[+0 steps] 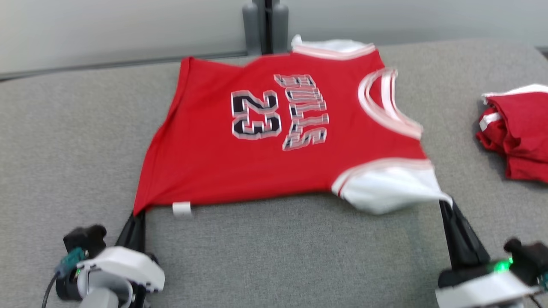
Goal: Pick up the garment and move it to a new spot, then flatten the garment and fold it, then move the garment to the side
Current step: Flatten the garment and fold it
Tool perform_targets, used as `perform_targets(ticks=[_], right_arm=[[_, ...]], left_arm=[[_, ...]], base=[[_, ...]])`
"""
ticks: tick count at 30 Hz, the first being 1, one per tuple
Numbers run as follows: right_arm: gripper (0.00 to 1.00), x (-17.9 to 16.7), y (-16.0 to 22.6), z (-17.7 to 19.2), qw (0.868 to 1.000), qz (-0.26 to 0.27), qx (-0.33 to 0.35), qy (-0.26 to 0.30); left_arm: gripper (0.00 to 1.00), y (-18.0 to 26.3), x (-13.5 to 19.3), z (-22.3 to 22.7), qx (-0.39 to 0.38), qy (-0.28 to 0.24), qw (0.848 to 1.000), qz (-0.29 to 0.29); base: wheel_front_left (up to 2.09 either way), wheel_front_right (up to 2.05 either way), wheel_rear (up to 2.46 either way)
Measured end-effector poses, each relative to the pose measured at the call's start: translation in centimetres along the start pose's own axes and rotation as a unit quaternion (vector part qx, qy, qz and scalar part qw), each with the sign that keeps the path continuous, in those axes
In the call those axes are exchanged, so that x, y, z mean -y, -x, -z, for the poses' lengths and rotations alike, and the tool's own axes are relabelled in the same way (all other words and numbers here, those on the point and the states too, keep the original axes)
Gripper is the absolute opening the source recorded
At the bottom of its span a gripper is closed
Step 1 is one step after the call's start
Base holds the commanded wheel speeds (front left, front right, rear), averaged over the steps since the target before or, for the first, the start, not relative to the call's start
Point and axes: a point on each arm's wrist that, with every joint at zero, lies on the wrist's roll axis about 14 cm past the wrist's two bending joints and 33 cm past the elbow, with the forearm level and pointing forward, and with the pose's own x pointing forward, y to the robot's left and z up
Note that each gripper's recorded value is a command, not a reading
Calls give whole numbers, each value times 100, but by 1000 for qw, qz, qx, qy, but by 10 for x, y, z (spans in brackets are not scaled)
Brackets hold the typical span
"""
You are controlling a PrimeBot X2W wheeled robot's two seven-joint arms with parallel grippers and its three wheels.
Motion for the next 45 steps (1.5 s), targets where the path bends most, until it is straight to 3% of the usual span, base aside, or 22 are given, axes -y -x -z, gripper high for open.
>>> perform_targets(ticks=[9,13,22,28,35,44,45], right_arm=[[0,-15,69,-3,1000,3,-5,1],[0,-22,90,-9,1000,2,-9,5],[0,-24,92,-12,1000,6,-15,3],[0,-20,72,-4,999,1,-36,-5],[0,5,14,4,998,-10,-67,18],[0,17,-51,34,993,-33,-109,33],[12,17,-54,37,993,-34,-113,28]], left_arm=[[0,78,-11,-16,0,-22,1000,-14],[0,115,-6,-29,11,5,1000,-23],[0,128,6,-41,1,14,1000,-21],[0,112,14,-38,-20,37,999,-9],[0,63,18,-26,-66,72,995,12],[0,11,12,-10,-114,69,991,23],[4,8,13,-7,-120,70,990,28]], base=[[0,0,0],[0,0,0],[0,0,0],[0,0,0],[0,0,0],[0,0,0],[0,0,0]])
